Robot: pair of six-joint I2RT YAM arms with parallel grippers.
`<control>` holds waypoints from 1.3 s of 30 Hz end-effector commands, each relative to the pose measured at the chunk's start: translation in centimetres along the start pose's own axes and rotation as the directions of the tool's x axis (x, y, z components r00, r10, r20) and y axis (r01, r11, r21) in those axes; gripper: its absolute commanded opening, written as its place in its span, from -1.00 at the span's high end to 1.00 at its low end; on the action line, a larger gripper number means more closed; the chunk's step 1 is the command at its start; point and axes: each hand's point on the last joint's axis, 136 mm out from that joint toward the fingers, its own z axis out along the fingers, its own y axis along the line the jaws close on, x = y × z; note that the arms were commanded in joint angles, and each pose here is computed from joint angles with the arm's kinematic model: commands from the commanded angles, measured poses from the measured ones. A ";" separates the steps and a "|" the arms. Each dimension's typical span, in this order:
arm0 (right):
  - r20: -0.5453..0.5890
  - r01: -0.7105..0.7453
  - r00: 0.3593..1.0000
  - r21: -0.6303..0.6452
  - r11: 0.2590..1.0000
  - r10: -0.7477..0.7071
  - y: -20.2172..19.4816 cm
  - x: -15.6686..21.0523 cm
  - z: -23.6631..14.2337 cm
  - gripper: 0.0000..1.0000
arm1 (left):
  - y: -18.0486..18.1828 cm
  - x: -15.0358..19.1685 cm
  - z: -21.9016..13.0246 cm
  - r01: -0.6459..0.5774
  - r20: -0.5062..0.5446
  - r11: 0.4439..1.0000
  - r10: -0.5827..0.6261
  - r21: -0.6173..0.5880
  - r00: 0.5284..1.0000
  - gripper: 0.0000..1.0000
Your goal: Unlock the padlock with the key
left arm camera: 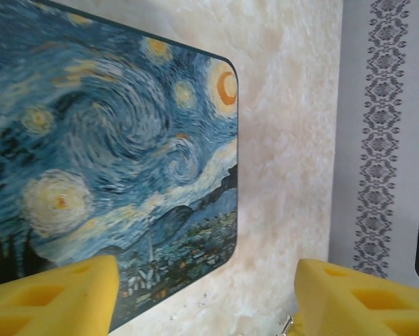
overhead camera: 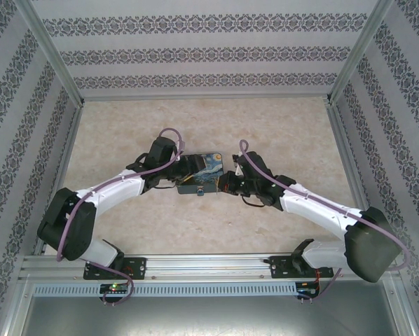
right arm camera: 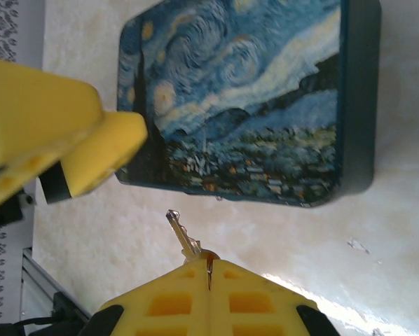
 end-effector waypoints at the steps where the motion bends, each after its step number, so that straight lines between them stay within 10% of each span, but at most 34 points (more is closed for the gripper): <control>1: -0.004 0.021 1.000 -0.014 1.000 -0.021 0.8 -0.8 0.1 1.00 | -3.5 -0.3 0.1 -0.049 -0.013 0.992 0.051 0.116 0.999 -0.24; 39: -0.001 0.013 1.000 -0.026 1.000 -0.013 1.1 -1.4 1.1 1.00 | -4.0 2.2 3.2 -0.040 -0.083 0.990 0.052 0.134 0.995 0.52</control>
